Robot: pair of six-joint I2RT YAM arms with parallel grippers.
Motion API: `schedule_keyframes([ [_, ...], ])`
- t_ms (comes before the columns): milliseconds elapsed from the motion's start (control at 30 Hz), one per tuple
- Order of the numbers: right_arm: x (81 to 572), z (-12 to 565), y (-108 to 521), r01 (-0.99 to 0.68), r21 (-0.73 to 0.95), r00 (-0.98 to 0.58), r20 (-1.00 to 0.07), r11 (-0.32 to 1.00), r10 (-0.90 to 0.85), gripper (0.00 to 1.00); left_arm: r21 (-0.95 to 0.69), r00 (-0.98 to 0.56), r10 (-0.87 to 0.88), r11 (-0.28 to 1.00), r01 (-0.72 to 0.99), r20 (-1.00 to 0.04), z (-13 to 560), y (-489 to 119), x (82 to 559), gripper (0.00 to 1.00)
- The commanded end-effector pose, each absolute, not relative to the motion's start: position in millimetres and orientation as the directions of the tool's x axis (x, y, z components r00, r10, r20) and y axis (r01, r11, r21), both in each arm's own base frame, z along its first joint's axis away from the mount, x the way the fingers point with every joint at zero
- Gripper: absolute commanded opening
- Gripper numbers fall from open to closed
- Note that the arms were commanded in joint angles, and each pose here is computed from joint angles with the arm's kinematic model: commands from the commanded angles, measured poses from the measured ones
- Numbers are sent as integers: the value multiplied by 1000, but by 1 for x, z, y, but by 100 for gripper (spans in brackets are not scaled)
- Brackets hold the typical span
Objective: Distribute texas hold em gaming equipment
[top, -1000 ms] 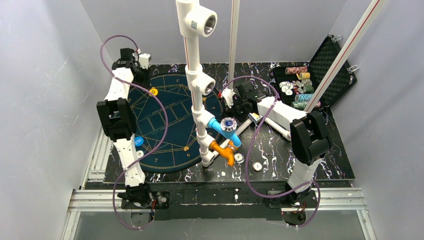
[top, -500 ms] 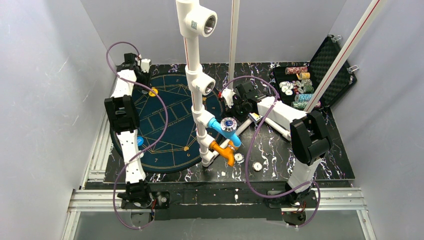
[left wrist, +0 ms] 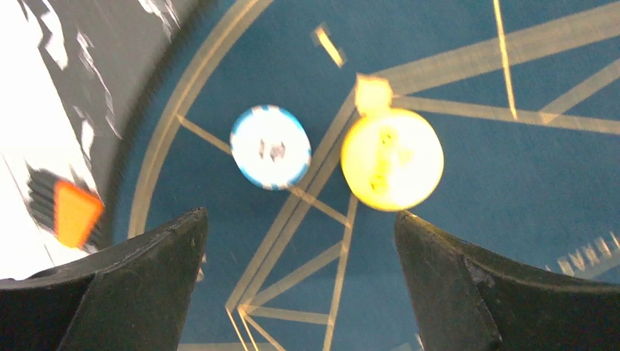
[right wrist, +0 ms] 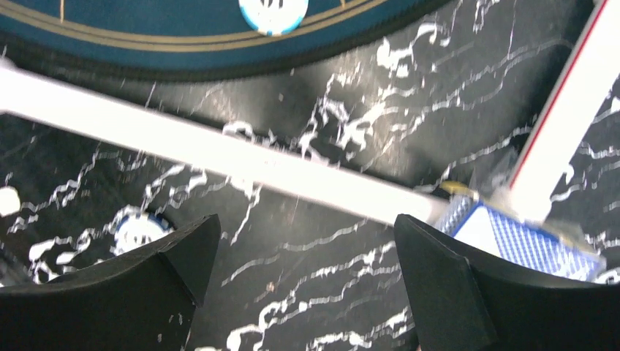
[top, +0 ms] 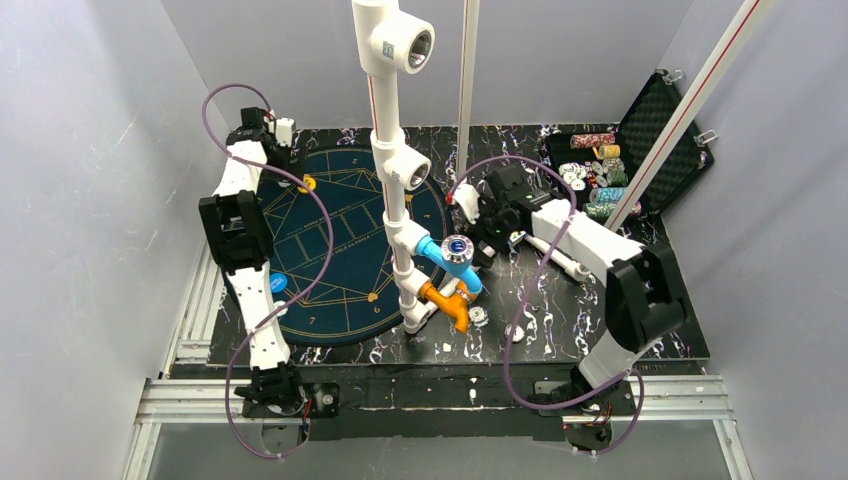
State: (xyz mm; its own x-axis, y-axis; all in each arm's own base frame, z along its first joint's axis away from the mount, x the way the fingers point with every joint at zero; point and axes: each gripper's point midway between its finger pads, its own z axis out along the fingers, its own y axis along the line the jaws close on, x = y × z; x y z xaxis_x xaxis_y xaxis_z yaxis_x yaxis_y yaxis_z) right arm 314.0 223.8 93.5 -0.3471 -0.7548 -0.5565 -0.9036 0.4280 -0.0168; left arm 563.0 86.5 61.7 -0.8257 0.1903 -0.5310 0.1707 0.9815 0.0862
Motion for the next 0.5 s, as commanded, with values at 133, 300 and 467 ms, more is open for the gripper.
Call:
schedule_keyframes([
  [133,252,108,172,-934,4,-322,-447,358,-835,98,-44,-717,97,983,176,-690,167,46,500,98],
  [300,216,99,147,-959,30,-273,-372,283,-887,98,-102,-682,58,976,192,-729,179,29,480,98],
  [467,175,75,123,-993,72,-116,-310,98,-944,98,-168,-627,-22,970,175,-778,192,13,461,98],
])
